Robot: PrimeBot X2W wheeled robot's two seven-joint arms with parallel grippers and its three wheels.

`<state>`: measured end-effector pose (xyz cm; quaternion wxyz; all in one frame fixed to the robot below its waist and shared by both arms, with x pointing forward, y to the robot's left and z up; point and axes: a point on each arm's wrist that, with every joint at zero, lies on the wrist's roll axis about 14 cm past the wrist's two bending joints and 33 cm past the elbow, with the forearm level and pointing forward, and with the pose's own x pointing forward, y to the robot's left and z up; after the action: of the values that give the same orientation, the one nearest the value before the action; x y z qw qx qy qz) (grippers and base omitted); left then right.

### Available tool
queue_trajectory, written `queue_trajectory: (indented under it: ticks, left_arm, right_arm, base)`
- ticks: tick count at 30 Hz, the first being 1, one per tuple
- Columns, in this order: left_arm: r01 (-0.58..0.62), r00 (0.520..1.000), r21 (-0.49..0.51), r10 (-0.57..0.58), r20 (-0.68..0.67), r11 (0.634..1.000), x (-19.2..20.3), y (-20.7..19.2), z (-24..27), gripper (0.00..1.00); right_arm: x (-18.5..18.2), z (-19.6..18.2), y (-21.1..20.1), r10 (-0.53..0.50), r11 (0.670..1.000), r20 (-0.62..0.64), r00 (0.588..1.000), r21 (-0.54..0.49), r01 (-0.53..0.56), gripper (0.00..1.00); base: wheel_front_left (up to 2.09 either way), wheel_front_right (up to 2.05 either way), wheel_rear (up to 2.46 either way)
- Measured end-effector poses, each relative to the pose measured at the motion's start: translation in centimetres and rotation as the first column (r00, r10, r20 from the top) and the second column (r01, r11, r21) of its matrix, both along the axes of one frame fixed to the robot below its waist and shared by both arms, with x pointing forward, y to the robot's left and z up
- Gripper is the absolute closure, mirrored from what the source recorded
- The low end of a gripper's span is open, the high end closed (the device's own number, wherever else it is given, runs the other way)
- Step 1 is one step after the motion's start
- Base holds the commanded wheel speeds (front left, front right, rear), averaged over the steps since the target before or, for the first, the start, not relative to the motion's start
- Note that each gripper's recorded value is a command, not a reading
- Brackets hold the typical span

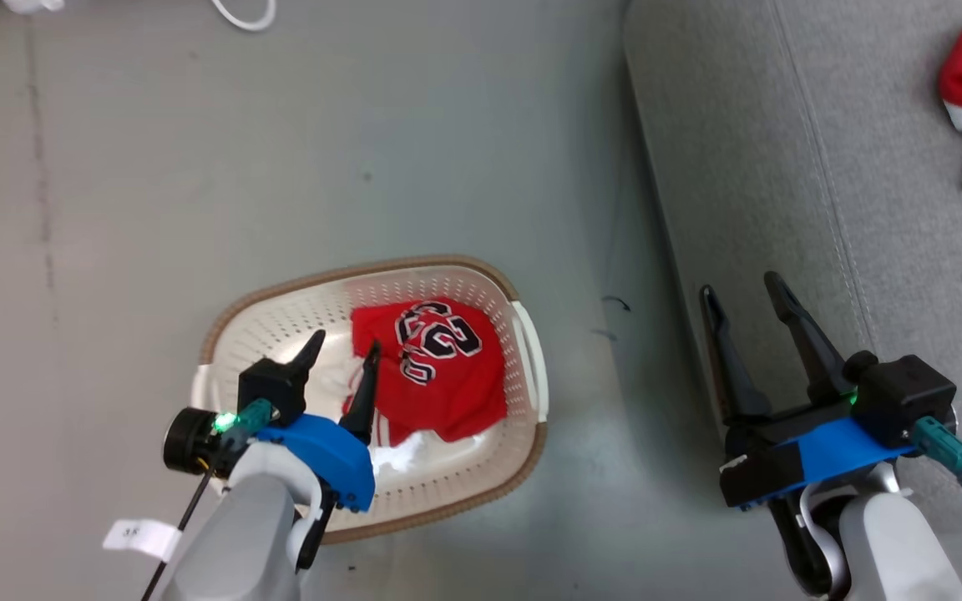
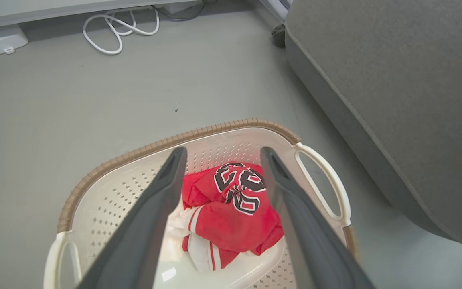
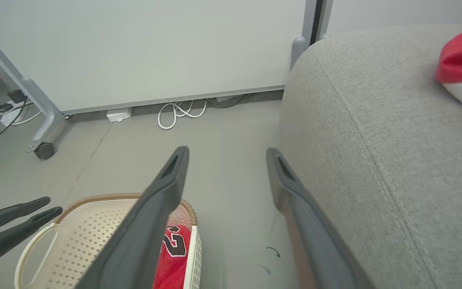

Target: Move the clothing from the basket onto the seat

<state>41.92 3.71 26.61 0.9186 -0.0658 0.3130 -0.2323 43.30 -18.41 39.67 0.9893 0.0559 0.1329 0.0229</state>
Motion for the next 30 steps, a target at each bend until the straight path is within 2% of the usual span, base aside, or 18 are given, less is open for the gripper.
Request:
queue_trajectory:
  ticks: [12, 21, 30]
  left_arm:
    - [0.182, 0.967, -0.008, -0.18, -0.179, 0.983, -0.1, -4.4, -7.8, 0.0]
    - [0.218, 0.926, 0.002, -0.206, -0.317, 0.976, -1.7, -4.6, -12.2, 0.0]
    - [0.255, 0.894, 0.01, -0.232, -0.384, 0.967, -2.2, -4.9, -14.6, 0.0]
  right_arm:
    - [-0.6, -5.2, -1.1, -0.028, 1.0, -0.114, 0.993, -0.005, 0.028, 0.0]
    - [-0.7, -7.7, -0.4, -0.011, 1.0, -0.159, 0.987, 0.013, 0.013, 0.0]
    - [-1.0, -8.8, -0.3, -0.01, 1.0, -0.181, 0.983, 0.022, 0.014, 0.0]
  base:
    - [0.0, 0.0, 0.0]
    - [0.0, 0.0, 0.0]
    - [0.0, 0.0, 0.0]
